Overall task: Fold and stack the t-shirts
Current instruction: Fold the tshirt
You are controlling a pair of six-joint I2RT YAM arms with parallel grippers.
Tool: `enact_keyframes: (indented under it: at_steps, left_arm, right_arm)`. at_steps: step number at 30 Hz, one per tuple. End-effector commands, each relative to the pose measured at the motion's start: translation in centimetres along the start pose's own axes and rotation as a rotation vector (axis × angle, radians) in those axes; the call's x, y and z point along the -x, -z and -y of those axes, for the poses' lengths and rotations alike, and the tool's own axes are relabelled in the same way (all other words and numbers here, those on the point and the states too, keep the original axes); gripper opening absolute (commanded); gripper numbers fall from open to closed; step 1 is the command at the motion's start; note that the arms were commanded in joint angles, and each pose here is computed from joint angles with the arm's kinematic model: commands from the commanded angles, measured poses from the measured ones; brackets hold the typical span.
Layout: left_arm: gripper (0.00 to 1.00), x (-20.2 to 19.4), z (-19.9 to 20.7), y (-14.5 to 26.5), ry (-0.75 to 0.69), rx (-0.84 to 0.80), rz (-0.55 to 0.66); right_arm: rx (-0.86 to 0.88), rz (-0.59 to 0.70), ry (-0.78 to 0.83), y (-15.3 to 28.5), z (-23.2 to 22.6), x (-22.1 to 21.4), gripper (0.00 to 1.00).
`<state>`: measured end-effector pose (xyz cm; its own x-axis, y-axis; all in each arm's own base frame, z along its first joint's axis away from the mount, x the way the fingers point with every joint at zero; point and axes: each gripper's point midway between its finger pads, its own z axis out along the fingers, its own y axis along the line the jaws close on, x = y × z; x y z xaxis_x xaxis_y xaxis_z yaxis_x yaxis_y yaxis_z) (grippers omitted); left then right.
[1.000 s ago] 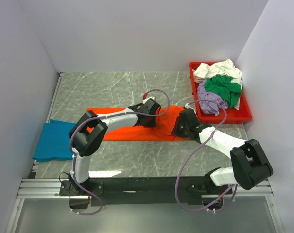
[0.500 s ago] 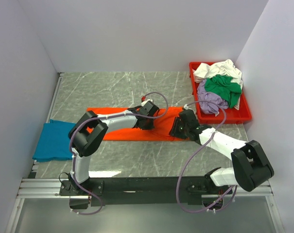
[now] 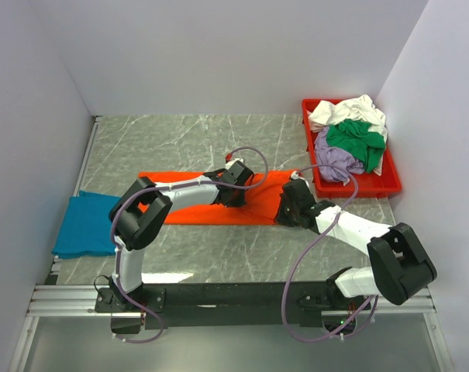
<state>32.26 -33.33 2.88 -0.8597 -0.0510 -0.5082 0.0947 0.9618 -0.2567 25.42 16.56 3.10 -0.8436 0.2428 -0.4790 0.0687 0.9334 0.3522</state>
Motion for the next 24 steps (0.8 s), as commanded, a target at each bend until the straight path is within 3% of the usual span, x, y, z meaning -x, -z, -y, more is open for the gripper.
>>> enact_keyframes:
  at_steps: [1,7,15,17,20,21,23,24]
  left_arm:
    - [0.01,2.5,1.5,1.9,0.023,-0.057,0.054]
    - [0.01,3.2,1.9,2.5,0.045,-0.102,0.054]
    - [0.01,2.9,2.1,2.3,0.067,-0.151,0.034]
    - [0.01,2.6,2.2,2.3,0.069,-0.167,0.023]
    - [0.06,2.4,2.2,2.5,0.064,-0.178,0.014]
    - [0.14,2.3,2.1,2.7,0.059,-0.182,0.011]
    - [0.22,2.6,2.0,3.6,0.062,-0.196,0.016]
    - [0.32,2.8,1.9,4.0,0.065,-0.201,0.024]
  right_arm:
    - [-0.044,0.076,0.006,1.2,0.1,2.1,0.09]
    - [-0.062,0.140,0.027,4.3,0.0,3.9,0.05]
    - [-0.022,0.093,0.029,4.2,-0.1,2.0,0.08]
    - [-0.005,0.067,0.030,3.6,-0.2,1.3,0.12]
    - [0.010,0.049,0.040,3.4,-0.6,1.2,0.29]
    - [0.020,0.061,0.041,3.8,-1.0,1.8,0.41]
    - [0.013,0.095,0.025,4.4,-0.8,3.5,0.52]
    - [0.035,0.125,0.011,5.2,-1.4,5.2,0.55]
